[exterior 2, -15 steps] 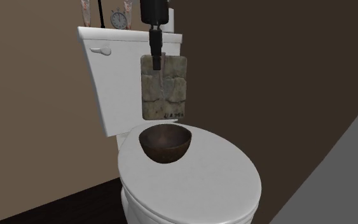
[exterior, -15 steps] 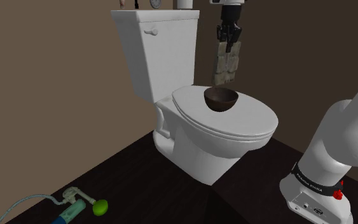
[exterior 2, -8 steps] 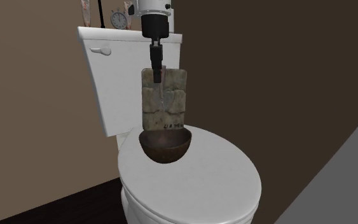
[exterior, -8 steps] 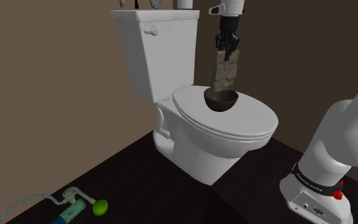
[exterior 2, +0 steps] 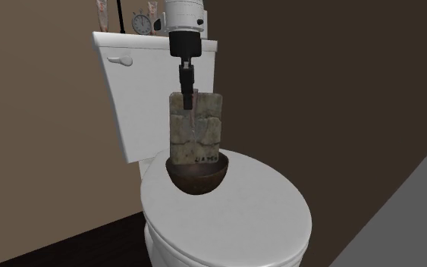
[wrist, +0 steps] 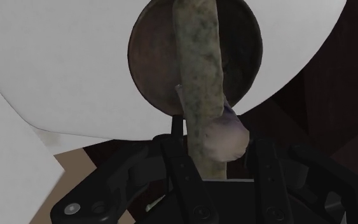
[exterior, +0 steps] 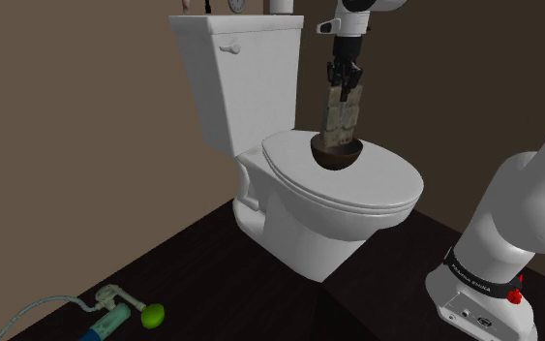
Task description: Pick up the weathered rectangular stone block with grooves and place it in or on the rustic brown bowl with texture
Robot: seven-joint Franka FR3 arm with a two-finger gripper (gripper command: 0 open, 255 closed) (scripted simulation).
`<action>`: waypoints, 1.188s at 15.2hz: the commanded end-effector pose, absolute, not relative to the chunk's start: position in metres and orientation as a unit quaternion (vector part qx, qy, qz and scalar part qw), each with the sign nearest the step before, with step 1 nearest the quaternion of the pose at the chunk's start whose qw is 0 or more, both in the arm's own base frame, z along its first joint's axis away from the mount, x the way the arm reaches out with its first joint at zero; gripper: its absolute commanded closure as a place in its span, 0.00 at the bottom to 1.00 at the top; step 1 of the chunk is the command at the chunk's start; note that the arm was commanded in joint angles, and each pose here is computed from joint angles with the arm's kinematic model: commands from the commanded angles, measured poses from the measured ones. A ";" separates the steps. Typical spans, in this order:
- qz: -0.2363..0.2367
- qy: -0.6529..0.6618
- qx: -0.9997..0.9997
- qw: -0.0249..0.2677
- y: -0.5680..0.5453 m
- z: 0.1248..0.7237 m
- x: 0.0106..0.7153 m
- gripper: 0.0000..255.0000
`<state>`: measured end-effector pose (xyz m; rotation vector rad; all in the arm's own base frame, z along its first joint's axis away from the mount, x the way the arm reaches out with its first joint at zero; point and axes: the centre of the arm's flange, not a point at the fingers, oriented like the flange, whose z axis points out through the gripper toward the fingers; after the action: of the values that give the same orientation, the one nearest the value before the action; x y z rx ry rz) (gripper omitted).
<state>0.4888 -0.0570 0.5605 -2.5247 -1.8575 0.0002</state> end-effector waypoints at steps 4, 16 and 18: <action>0.000 -0.593 -0.805 0.003 -0.057 0.561 0.489 1.00; -0.001 -0.593 -0.805 0.003 -0.057 0.611 0.489 0.00; 0.000 -0.593 -0.805 0.003 -0.057 0.611 0.489 0.00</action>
<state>0.4886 -0.0574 0.6098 -2.5255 -1.8582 -0.0021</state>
